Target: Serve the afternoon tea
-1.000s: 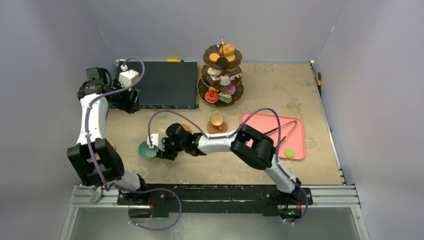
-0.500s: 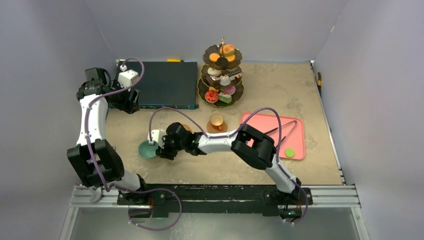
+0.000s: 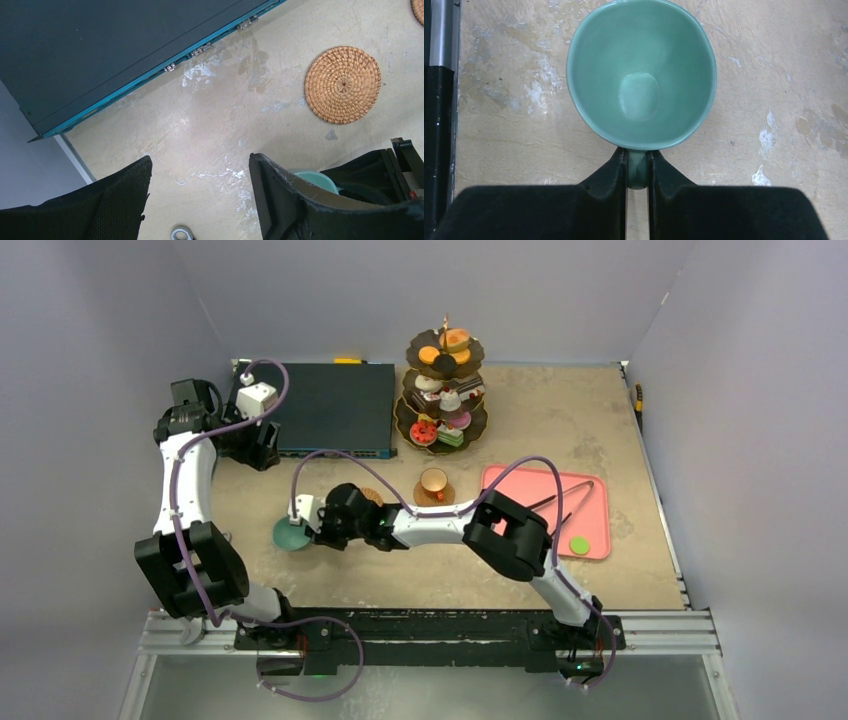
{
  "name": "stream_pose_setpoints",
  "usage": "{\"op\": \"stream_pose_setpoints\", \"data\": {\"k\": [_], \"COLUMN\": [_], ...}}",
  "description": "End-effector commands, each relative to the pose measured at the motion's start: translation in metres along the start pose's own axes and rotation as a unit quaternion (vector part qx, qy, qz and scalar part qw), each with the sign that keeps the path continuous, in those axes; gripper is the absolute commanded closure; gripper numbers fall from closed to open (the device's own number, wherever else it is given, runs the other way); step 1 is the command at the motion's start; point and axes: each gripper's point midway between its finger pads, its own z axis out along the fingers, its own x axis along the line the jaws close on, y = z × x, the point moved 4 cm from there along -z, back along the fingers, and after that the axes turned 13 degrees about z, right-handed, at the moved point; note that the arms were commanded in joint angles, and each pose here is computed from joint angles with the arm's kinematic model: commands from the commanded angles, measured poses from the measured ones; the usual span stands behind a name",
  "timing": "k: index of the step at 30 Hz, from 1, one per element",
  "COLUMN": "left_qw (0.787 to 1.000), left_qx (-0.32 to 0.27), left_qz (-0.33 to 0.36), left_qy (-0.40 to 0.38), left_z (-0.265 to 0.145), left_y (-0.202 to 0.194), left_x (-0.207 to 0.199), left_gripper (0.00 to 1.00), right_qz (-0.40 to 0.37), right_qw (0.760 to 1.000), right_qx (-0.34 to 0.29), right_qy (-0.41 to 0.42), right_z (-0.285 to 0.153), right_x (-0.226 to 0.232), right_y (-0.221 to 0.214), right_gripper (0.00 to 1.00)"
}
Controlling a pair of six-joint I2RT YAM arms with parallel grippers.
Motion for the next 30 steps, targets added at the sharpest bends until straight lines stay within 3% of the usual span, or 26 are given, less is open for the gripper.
{"op": "stream_pose_setpoints", "data": {"k": [1, 10, 18, 23, 25, 30], "left_qw": [1.000, 1.000, 1.000, 1.000, 0.999, 0.999], "left_qx": [-0.016, -0.016, -0.018, -0.019, -0.021, -0.025], "left_qz": [0.013, 0.012, 0.004, 0.001, -0.001, -0.007], "left_qy": [0.021, 0.021, 0.020, 0.024, 0.026, 0.024], "left_z": [-0.008, -0.007, -0.006, -0.006, -0.007, -0.005], "left_y": [0.006, 0.005, 0.006, 0.006, 0.007, 0.008], "left_x": [0.005, 0.004, 0.005, 0.006, 0.006, 0.006], "left_gripper": [0.30, 0.32, 0.30, 0.24, 0.10, 0.02], "right_qz": [-0.006, 0.038, 0.084, 0.116, 0.125, 0.132], "right_qw": [0.996, 0.982, 0.971, 0.966, 0.962, 0.953], "right_qx": [-0.078, -0.158, -0.167, -0.158, -0.161, -0.177], "right_qy": [-0.030, -0.094, -0.149, -0.169, -0.184, -0.206], "right_z": [-0.024, -0.071, -0.102, -0.112, -0.117, -0.129], "right_x": [0.000, -0.005, -0.017, -0.024, -0.030, -0.040], "right_y": [0.053, 0.078, 0.052, 0.025, 0.019, 0.017], "right_gripper": [1.00, 1.00, 1.00, 1.00, 1.00, 1.00]}}
